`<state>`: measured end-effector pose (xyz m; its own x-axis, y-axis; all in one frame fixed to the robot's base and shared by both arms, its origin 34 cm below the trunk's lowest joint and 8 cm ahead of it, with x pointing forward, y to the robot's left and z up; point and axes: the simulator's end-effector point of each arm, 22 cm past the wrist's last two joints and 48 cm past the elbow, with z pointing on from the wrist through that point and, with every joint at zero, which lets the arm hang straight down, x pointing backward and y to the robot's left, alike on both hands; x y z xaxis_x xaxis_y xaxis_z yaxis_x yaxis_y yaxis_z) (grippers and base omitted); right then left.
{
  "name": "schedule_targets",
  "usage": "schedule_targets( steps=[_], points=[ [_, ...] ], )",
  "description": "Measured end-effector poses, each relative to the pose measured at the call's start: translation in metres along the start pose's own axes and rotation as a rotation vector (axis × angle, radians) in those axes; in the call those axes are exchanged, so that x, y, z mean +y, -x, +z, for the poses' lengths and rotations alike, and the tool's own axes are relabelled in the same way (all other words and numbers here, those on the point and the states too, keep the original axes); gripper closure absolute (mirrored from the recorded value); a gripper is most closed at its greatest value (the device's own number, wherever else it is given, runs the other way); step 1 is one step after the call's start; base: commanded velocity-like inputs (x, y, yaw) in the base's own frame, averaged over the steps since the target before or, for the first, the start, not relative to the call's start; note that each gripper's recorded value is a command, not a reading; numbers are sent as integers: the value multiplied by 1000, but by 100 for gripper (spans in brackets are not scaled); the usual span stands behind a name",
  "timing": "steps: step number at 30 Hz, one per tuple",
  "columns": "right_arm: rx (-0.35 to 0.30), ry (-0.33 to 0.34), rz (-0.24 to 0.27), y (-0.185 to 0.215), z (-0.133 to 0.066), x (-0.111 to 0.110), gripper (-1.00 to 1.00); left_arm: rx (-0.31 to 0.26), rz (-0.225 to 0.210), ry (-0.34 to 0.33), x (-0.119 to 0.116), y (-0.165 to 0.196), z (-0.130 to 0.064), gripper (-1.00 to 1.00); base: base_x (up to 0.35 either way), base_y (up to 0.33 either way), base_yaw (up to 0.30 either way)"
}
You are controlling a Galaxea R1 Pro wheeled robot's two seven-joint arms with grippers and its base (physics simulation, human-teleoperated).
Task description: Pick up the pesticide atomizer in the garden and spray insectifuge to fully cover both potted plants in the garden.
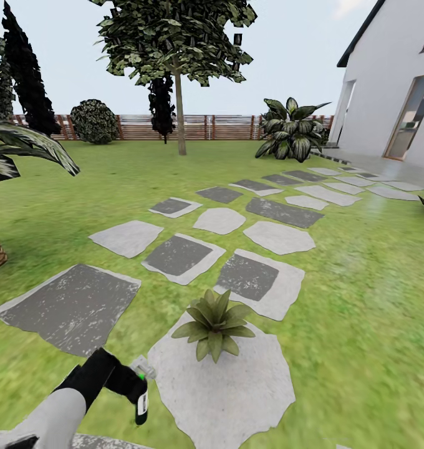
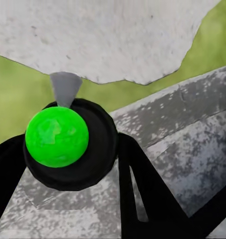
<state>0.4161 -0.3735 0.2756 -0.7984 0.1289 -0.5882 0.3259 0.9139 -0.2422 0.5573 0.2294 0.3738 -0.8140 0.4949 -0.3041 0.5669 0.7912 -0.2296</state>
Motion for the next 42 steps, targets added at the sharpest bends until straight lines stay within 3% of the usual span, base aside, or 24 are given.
schedule_targets(
  steps=[2,4,6,10,14,28,35,42],
  points=[
    [0,0,0,0,0,0,-100,20,7,-12,-3,9,-5,100,0,0,0],
    [0,0,0,0,0,0,-100,54,-27,-40,-6,17,-14,100,0,0,0],
    [0,0,0,0,0,0,-100,63,-34,-52,-7,19,-18,100,0,0,0],
    [-1,0,-1,0,0,-1,-100,79,-13,-51,-6,24,-26,100,7,0,0],
    [-2,-3,-2,1,1,-3,-100,96,7,-55,-8,23,-27,100,189,0,0],
    [-2,-3,-2,1,1,-4,-100,117,-4,-94,-22,21,-25,100,306,-66,0],
    [-2,-3,-2,1,1,-4,-100,187,49,-56,-14,3,-24,100,193,-66,0],
    [-2,-3,-2,1,1,-4,-100,217,63,-55,-13,-5,-24,100,89,-3,0]
  ],
)
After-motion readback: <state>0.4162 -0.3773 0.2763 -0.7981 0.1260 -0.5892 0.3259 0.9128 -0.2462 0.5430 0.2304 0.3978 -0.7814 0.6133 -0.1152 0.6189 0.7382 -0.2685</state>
